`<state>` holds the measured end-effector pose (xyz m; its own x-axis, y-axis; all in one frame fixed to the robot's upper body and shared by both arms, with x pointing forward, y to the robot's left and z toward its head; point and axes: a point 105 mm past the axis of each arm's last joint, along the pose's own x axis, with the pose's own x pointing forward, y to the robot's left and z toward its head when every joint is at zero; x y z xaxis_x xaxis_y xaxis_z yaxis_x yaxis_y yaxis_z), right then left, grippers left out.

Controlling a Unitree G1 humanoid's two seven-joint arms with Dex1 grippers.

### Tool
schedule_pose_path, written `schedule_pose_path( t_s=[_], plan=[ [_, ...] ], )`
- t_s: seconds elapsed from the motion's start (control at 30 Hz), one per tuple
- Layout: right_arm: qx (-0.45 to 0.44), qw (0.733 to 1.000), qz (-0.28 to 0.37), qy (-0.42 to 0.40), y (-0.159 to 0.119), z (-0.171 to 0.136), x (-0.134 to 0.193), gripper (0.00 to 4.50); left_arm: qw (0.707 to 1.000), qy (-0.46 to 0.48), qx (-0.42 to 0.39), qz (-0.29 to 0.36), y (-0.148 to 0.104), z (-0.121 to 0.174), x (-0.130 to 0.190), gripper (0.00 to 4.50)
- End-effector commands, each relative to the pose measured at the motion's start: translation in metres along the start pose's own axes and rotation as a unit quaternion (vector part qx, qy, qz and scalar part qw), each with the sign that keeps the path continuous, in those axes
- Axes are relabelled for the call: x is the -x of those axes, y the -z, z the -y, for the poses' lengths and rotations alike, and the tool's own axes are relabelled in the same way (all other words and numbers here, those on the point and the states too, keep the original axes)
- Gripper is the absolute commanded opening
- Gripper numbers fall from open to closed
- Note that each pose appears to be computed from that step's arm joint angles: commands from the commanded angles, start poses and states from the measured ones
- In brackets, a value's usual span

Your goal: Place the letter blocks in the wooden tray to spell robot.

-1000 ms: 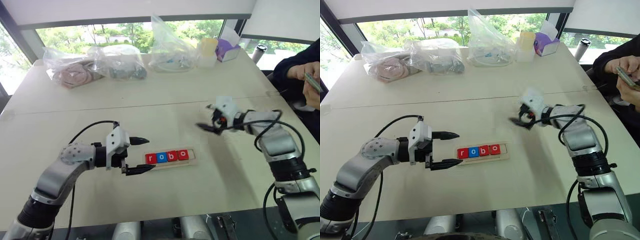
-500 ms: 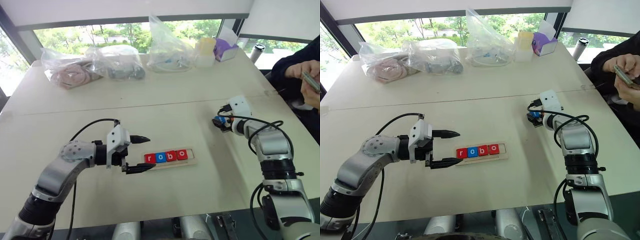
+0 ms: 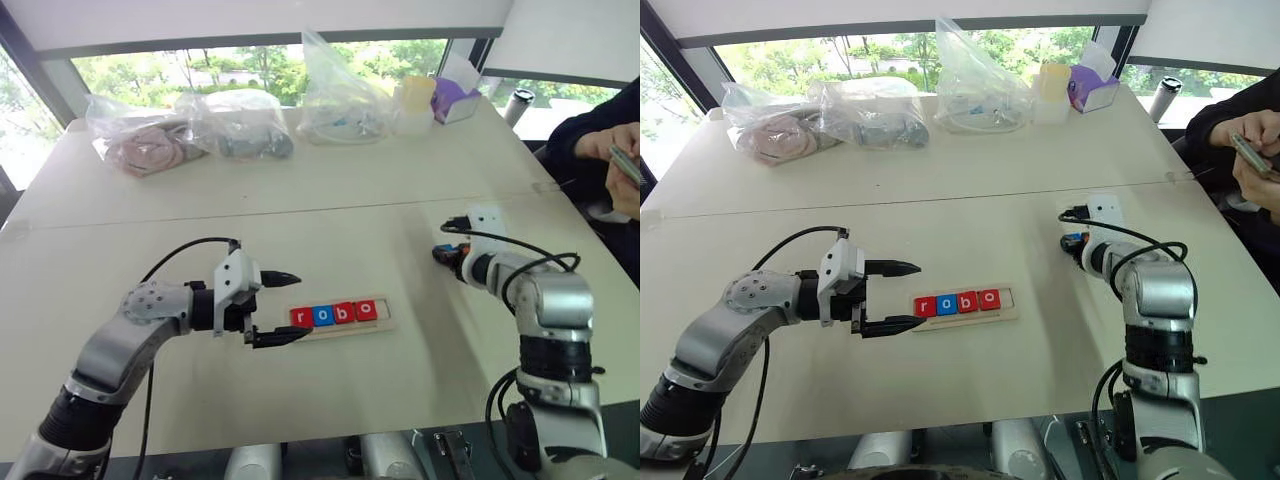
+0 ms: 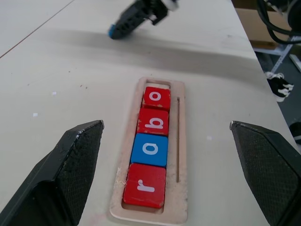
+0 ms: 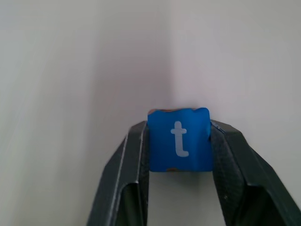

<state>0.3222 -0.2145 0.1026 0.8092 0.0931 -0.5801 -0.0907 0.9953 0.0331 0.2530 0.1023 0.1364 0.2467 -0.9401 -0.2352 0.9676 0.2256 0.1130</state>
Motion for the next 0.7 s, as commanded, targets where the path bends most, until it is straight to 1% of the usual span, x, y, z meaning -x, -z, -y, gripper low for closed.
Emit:
schedule_pose_path(
  t_s=[0.03, 0.1, 0.17, 0.27, 0.33, 0.4, 0.43, 0.53, 0.57, 0.63, 0.7],
  plan=[
    [-0.017, 0.998, -0.048, -0.022, 0.036, -0.021, 0.018, 1.18, 1.0, 0.008, -0.013, 0.007, -0.005, 0.002, -0.001, 4.5],
    [-0.02, 0.998, -0.043, -0.033, 0.05, -0.031, 0.027, 1.18, 1.0, 0.01, -0.013, 0.007, -0.005, 0.002, -0.001, 4.5],
    [-0.029, 0.998, -0.039, -0.035, 0.058, -0.037, 0.033, 1.18, 1.0, 0.014, -0.011, 0.007, -0.004, 0.003, -0.002, 4.5],
    [-0.043, 0.998, -0.032, -0.033, 0.061, -0.041, 0.036, 1.18, 1.0, 0.018, -0.01, 0.006, -0.003, 0.003, -0.002, 4.5],
    [-0.046, 0.998, -0.025, -0.032, 0.057, -0.042, 0.035, 1.18, 1.0, 0.02, -0.01, 0.006, -0.003, 0.003, -0.003, 4.5],
    [-0.037, 0.998, -0.02, -0.036, 0.051, -0.042, 0.035, 2.21, 1.0, 0.02, -0.011, 0.007, -0.004, 0.002, -0.004, 4.5],
    [-0.021, 0.999, -0.018, -0.042, 0.048, -0.042, 0.036, 2.61, 1.0, 0.021, -0.011, 0.007, -0.004, 0.002, -0.004, 4.5],
    [0.075, 0.994, -0.025, -0.08, 0.037, -0.045, 0.044, 4.21, 1.0, 0.019, -0.013, 0.007, -0.004, 0.001, -0.004, 4.5],
    [0.101, 0.99, -0.032, -0.094, 0.035, -0.045, 0.046, 4.39, 1.0, 0.019, -0.013, 0.007, -0.004, 0.001, -0.004, 4.5],
    [0.145, 0.981, -0.041, -0.124, 0.031, -0.043, 0.05, 4.39, 1.0, 0.018, -0.013, 0.007, -0.004, 0.001, -0.004, 4.5],
    [0.199, 0.967, -0.026, -0.159, 0.02, -0.042, 0.054, 4.39, 1.0, 0.016, -0.013, 0.007, -0.004, 0.001, -0.003, 4.5]
  ],
)
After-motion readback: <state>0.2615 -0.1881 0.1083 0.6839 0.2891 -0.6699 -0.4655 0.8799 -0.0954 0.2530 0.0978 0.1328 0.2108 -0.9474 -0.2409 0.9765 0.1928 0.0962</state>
